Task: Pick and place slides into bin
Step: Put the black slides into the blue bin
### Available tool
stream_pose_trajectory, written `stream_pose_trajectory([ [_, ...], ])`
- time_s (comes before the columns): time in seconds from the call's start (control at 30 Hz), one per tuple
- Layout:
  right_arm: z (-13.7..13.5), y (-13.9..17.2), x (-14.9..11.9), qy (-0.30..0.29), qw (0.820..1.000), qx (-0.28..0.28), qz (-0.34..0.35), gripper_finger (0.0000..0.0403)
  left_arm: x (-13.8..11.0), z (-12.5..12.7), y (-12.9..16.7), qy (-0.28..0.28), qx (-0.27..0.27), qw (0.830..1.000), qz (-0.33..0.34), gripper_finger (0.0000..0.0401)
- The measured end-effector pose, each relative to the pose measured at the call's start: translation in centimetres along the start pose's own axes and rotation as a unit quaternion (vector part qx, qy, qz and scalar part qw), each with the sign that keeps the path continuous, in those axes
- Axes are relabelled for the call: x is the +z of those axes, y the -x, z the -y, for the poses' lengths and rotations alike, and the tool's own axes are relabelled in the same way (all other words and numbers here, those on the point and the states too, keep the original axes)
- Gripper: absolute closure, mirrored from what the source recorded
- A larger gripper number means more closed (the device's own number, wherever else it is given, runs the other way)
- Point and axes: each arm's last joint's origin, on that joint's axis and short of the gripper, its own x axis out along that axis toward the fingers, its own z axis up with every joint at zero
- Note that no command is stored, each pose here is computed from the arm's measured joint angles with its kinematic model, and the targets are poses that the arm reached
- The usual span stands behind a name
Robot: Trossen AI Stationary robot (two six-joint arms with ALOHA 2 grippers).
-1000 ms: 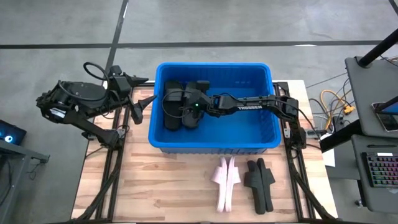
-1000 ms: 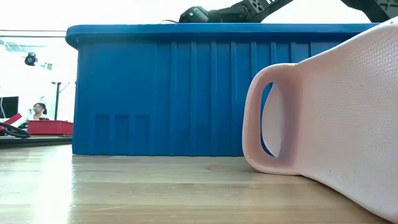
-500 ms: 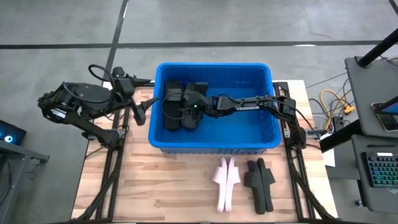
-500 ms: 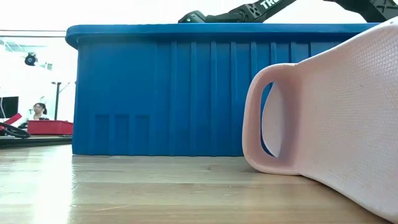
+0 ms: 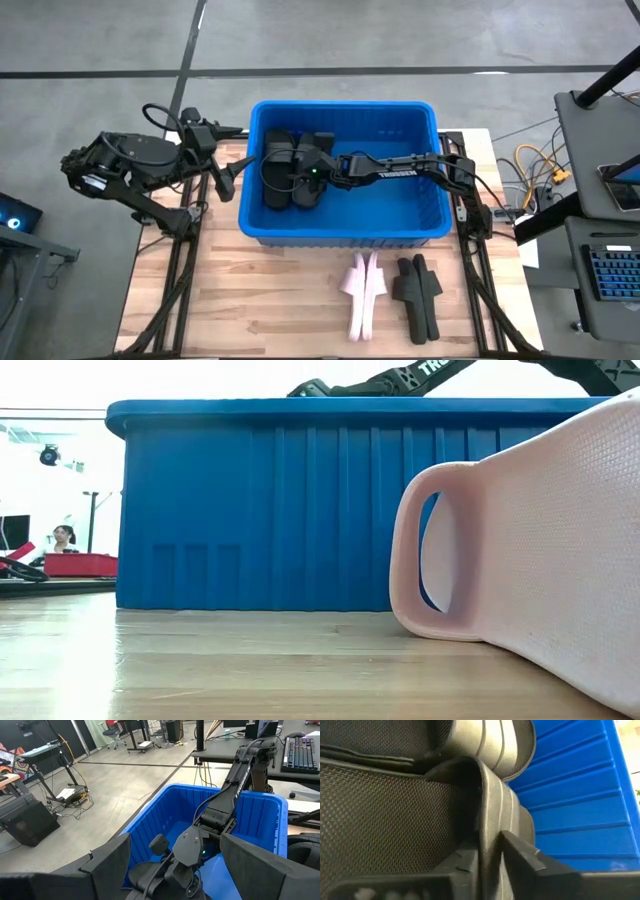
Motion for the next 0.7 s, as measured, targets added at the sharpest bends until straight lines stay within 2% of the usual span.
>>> stream_pose_trajectory([
  [0.27,0.2,0.1,0.0,-0.018,1.0,0.007,-0.01,0.0224,0.0,0.0,0.0,-0.001,0.0,1.0,0.0,0.0111],
  [0.37,0.6,0.5,0.1,-0.018,0.999,0.04,-0.02,0.0195,0.0,0.0,0.0,-0.001,-0.001,1.0,-0.001,0.0111],
  [0.5,1.4,1.2,0.6,-0.045,0.995,0.085,-0.027,0.0167,0.0,0.0,0.0,-0.002,-0.002,1.0,-0.001,0.0111],
  [0.7,2.8,2.2,1.6,-0.052,0.994,0.088,-0.029,0.014,0.0,0.0,0.0,-0.002,-0.003,1.0,-0.001,0.0111],
])
